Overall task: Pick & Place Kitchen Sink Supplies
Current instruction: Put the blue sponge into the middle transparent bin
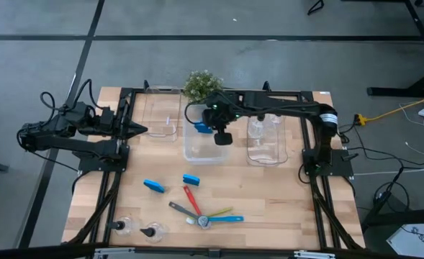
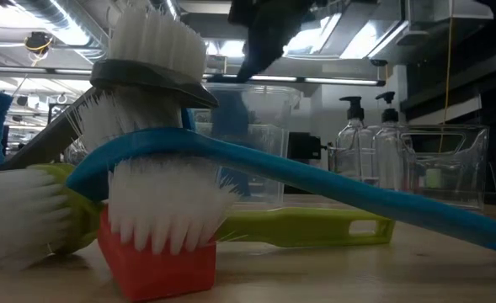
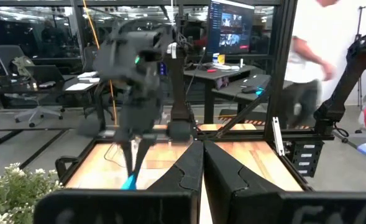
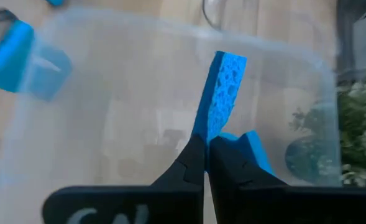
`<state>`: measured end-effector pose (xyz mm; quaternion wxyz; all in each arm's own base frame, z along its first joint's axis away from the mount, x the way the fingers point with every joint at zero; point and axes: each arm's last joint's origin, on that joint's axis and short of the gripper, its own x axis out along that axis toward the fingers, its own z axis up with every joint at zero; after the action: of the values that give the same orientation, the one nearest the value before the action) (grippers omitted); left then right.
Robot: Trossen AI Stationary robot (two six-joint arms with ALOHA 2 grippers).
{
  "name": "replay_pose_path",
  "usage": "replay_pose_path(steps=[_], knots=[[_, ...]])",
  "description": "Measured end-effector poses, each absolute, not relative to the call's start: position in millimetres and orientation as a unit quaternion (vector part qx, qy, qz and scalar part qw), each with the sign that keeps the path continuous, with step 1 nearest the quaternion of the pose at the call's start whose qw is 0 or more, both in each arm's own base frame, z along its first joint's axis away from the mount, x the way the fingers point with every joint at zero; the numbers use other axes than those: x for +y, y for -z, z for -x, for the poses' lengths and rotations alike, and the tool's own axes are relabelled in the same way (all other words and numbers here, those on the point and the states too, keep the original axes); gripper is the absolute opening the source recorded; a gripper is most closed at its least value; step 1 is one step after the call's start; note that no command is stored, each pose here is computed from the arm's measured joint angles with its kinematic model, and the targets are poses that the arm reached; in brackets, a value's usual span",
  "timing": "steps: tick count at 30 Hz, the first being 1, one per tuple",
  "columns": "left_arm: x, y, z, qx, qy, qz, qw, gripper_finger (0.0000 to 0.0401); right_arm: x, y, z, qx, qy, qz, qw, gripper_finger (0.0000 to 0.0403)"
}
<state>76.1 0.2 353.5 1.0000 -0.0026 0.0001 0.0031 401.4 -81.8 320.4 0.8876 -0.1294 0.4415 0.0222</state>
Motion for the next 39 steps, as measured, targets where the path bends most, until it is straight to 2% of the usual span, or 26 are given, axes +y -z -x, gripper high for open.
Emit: replay_pose_path(steps=[11,18,22,36,39], knots=[[0,-353,-76,0.000,-0.003,0.002,1.000,0.0006,-106,-280,-429,0.433,-0.037,0.110,0.894,0.0006],[0,-354,-76,0.000,-0.003,0.003,1.000,0.0006,-107,-278,-431,0.431,-0.013,0.066,0.900,0.0006],[0,-353,-76,0.000,-0.003,0.003,1.000,0.0006,-107,-278,-431,0.440,0.015,0.085,0.894,0.0006],[0,-354,-76,0.000,-0.003,0.003,1.000,0.0006,-106,-271,-432,0.451,0.008,0.084,0.888,0.0006],[0,-354,-76,0.000,-0.003,0.003,1.000,0.0006,-105,-270,-431,0.458,-0.018,0.097,0.883,0.0006]])
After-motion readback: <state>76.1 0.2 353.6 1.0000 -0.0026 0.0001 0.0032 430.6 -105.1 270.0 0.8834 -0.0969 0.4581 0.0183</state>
